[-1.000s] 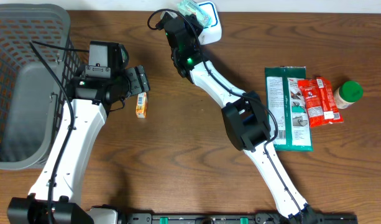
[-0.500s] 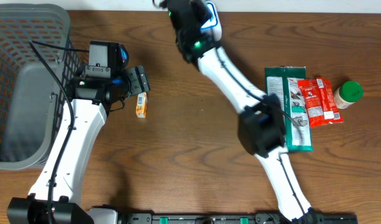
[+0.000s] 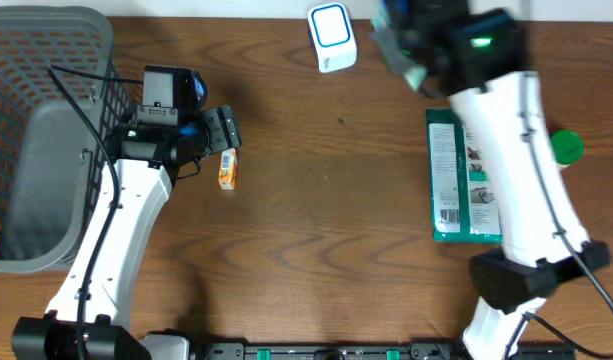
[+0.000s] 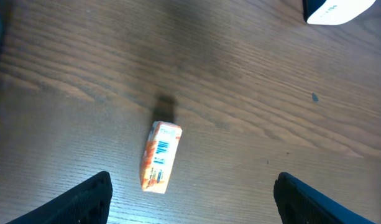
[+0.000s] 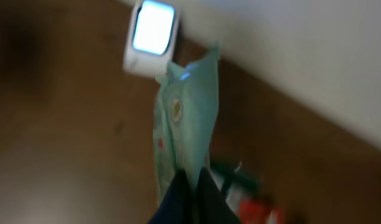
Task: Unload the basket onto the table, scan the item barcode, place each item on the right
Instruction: 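Carry the wipes pack right and lower it onto the red items, then open the right gripper, release the wipes pack and move left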
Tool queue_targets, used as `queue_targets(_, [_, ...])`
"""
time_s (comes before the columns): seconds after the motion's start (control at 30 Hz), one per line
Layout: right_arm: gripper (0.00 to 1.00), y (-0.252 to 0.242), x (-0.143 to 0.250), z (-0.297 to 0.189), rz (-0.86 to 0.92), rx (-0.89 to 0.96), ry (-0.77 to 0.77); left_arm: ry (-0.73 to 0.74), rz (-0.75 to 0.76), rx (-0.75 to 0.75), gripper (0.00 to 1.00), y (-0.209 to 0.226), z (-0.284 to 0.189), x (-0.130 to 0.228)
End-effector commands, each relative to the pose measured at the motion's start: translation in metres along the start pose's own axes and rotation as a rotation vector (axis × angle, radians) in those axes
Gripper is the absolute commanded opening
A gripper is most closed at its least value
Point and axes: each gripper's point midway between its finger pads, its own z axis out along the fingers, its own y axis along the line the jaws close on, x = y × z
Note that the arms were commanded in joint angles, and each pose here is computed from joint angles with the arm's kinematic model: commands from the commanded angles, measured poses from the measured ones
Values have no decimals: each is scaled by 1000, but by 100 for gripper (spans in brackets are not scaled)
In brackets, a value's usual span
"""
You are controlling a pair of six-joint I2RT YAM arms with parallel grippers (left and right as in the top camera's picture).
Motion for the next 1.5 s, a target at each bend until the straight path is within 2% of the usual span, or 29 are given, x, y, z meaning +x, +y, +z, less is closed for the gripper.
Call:
queue_targets(0.0, [1, 4, 28, -10, 109, -244, 61, -11, -2, -9, 84, 2, -3, -2])
queue_targets(0.2, [1, -39, 98, 6, 267, -273, 277, -11, -2, -9, 84, 2, -3, -2])
queue_targets(0.5, [1, -80, 199, 70, 431, -263, 478, -11, -2, -9, 84, 2, -3, -2])
queue_targets(0.67, [1, -94, 247, 109, 505, -234, 493, -11, -2, -9, 84, 2, -3, -2])
queue_targets(0.9, [1, -97, 285, 147, 503, -206, 453, -11, -2, -9, 84, 2, -3, -2])
queue_targets(0.97, [2, -97, 290, 152, 505, -201, 447, -11, -2, -10, 84, 2, -3, -2])
queue_targets(1.0, [9, -96, 291, 153, 504, -201, 446, -11, -2, -10, 84, 2, -3, -2])
queue_targets(1.03, [20, -96, 290, 154, 504, -199, 444, -11, -2, -9, 84, 2, -3, -2])
queue_targets(1.07, [25, -97, 289, 154, 504, -198, 441, -11, -2, -10, 84, 2, -3, -2])
queue_targets(1.17, [35, -103, 279, 148, 510, -193, 426, -11, -2, -10, 84, 2, -3, -2])
queue_targets(1.27, [46, -101, 252, 132, 528, -257, 387, -11, -2, -9, 84, 2, -3, -2])
queue_targets(1.33, [52, -89, 220, 117, 547, -372, 320, -11, -2, -10, 84, 2, -3, -2])
queue_targets(1.47, [59, -59, 184, 101, 573, -550, 245, -11, -2, -9, 84, 2, -3, -2])
